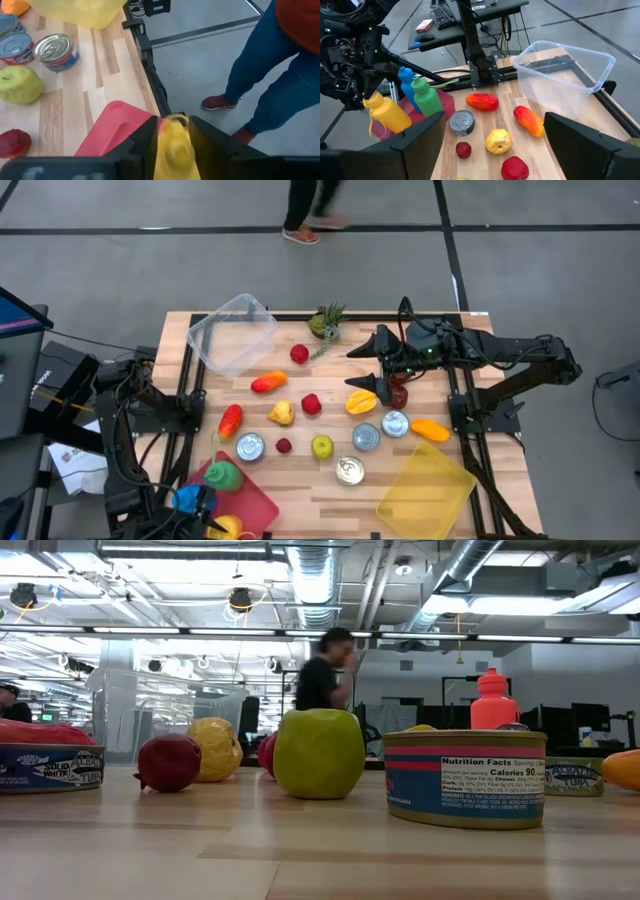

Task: Pick & Place Food Item
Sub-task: Put the yellow water bottle into the red bin, then put the orange water bottle into the red bin

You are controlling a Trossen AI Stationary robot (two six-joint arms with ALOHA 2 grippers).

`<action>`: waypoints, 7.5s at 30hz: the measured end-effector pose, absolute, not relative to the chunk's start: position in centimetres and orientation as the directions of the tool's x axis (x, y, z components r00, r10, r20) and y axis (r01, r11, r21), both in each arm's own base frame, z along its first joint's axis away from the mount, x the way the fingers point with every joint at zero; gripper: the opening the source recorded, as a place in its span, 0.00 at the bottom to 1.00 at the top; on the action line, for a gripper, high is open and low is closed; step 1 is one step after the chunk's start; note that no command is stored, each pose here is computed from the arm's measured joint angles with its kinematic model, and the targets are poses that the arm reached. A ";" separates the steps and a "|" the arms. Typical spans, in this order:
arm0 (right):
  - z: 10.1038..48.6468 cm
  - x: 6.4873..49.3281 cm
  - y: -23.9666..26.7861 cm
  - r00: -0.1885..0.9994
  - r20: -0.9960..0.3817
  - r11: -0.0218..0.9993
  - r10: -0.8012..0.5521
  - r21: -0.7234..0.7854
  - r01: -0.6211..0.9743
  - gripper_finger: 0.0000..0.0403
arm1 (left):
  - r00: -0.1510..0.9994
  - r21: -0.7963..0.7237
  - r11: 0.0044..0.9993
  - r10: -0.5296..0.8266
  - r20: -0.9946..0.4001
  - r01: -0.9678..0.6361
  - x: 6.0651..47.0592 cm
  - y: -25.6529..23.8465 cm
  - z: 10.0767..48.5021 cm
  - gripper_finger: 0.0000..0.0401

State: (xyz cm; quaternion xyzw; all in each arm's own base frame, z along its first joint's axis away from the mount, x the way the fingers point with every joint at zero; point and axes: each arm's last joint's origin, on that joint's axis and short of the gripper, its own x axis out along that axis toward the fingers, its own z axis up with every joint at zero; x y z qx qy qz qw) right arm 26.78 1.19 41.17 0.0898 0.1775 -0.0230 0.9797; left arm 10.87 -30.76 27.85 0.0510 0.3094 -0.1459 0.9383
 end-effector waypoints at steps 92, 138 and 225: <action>20.9 12.4 -7.8 0.314 -0.368 0.377 -0.875 -0.113 0.919 0.98 | 0.957 -0.046 0.957 0.282 -0.066 -0.285 11.2 -10.4 43.8 0.52; 25.1 15.5 -8.9 0.649 -0.182 0.648 -0.739 0.073 0.758 0.51 | 0.930 -0.035 0.930 0.363 -0.062 -0.365 11.6 -9.8 43.7 0.52; 32.6 37.2 3.2 0.952 -0.300 0.991 -0.062 -0.132 0.023 0.53 | 0.968 0.038 0.997 -0.056 -0.245 0.067 27.1 -0.9 36.7 0.52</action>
